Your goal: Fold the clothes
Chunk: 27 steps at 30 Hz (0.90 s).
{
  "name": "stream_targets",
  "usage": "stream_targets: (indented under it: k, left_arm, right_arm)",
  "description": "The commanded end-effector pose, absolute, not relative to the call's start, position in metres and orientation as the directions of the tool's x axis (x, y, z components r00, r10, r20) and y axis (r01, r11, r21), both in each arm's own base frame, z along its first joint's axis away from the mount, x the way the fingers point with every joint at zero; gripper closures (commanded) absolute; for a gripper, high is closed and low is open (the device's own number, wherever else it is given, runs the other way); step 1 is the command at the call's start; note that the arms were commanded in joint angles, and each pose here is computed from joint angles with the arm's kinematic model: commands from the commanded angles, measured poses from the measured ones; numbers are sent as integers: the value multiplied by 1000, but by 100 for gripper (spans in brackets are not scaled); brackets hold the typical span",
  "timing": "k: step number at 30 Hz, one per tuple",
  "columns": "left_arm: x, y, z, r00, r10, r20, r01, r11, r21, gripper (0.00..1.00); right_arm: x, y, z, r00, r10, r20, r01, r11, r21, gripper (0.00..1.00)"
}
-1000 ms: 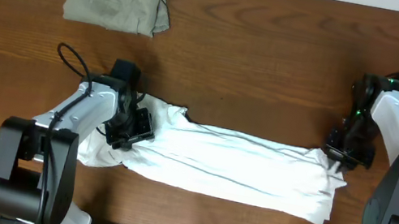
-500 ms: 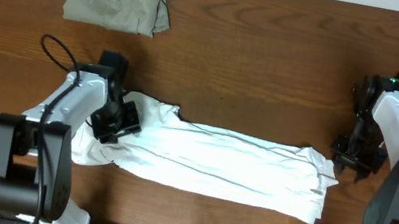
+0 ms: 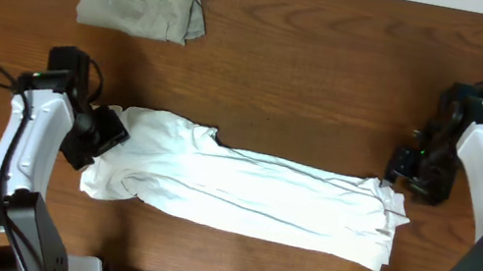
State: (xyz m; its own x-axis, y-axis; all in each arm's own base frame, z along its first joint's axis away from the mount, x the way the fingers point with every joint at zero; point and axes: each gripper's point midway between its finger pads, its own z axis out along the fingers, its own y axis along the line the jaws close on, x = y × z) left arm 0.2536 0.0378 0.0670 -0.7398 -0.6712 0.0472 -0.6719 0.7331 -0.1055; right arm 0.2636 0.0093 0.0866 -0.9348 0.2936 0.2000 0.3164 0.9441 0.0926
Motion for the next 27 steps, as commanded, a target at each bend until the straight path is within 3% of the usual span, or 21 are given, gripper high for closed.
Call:
stream_targets:
  k: [1, 6, 9, 17, 27]
  left_arm:
    - [263, 26, 87, -786, -619, 4, -606, 768, -207, 41]
    - [272, -16, 121, -846, -530, -60, -471, 795, -383, 73]
    - [269, -46, 132, -886, -459, -69, -390, 817, -425, 85]
    - [250, -114, 104, -940, -336, 62, -333, 859, -390, 94]
    - [251, -157, 53, -938, -298, 179, -343, 877, -337, 94]
  right_arm:
    - [259, 52, 82, -965, 146, 218, 205, 939, 277, 99]
    - [261, 80, 70, -979, 78, 186, 134, 941, 312, 99]
    - [260, 99, 65, -983, 53, 176, 111, 934, 338, 99]
    - [244, 122, 46, -975, 74, 210, 137, 943, 304, 99]
    - [228, 114, 28, -962, 117, 247, 181, 950, 253, 99]
